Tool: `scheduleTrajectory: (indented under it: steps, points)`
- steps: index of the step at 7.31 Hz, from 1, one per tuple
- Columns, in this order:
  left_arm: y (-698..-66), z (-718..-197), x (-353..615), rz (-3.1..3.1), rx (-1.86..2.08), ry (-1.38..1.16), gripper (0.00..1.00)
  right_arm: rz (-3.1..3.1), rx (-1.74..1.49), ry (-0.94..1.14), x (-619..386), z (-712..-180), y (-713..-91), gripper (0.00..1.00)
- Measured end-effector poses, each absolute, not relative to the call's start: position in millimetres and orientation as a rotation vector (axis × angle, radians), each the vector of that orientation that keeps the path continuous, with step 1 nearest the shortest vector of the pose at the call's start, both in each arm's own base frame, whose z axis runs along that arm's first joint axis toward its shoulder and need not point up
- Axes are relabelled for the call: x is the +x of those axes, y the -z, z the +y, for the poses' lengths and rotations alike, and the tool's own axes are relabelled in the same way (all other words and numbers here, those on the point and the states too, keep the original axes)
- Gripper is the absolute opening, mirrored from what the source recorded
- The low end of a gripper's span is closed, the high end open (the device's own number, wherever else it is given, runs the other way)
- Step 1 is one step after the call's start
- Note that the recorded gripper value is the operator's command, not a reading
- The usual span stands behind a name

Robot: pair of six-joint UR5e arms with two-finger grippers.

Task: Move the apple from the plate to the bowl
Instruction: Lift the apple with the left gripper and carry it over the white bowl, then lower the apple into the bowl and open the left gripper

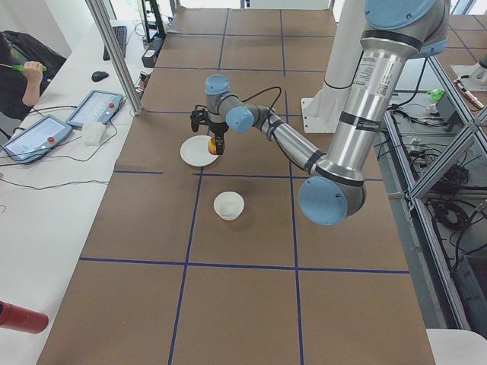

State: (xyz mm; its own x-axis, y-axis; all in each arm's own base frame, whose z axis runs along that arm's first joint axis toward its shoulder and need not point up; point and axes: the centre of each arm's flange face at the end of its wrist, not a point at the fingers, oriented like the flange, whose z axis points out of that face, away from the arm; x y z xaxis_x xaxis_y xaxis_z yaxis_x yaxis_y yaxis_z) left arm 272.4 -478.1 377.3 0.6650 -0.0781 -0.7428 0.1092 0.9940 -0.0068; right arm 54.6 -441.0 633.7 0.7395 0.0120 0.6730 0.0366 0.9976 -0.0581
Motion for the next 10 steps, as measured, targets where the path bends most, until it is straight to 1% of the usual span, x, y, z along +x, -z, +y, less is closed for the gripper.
scheduleTrajectory:
  steps: [1,3,5,7,8,9,10]
  points:
    - [-407.1,-451.8,248.0,0.799,0.062,0.099,0.10,-0.738,-0.069,0.013,54.5,-441.2,-633.5,1.00]
    - [-468.4,-427.1,225.2,0.767,0.096,0.078,0.10,-0.738,-0.069,0.013,54.6,-441.0,-633.7,1.00]
    - [-510.2,-427.6,225.7,0.762,0.100,0.070,0.12,-0.738,-0.070,0.013,54.6,-440.9,-633.9,1.00]
    - [-533.1,-430.1,228.1,0.753,0.090,0.072,0.14,-0.738,-0.069,0.013,54.6,-440.9,-633.8,1.00]
    - [-539.0,-430.9,229.2,0.749,0.084,0.069,0.25,-0.738,-0.069,0.013,54.6,-440.9,-633.8,1.00]
    - [-543.9,-432.8,231.4,0.744,0.082,0.057,0.55,-0.738,-0.069,0.013,54.7,-440.9,-633.8,1.00]
    - [-548.0,-434.8,233.7,0.740,0.081,0.043,1.00,-0.738,-0.069,0.013,54.8,-440.9,-633.8,1.00]
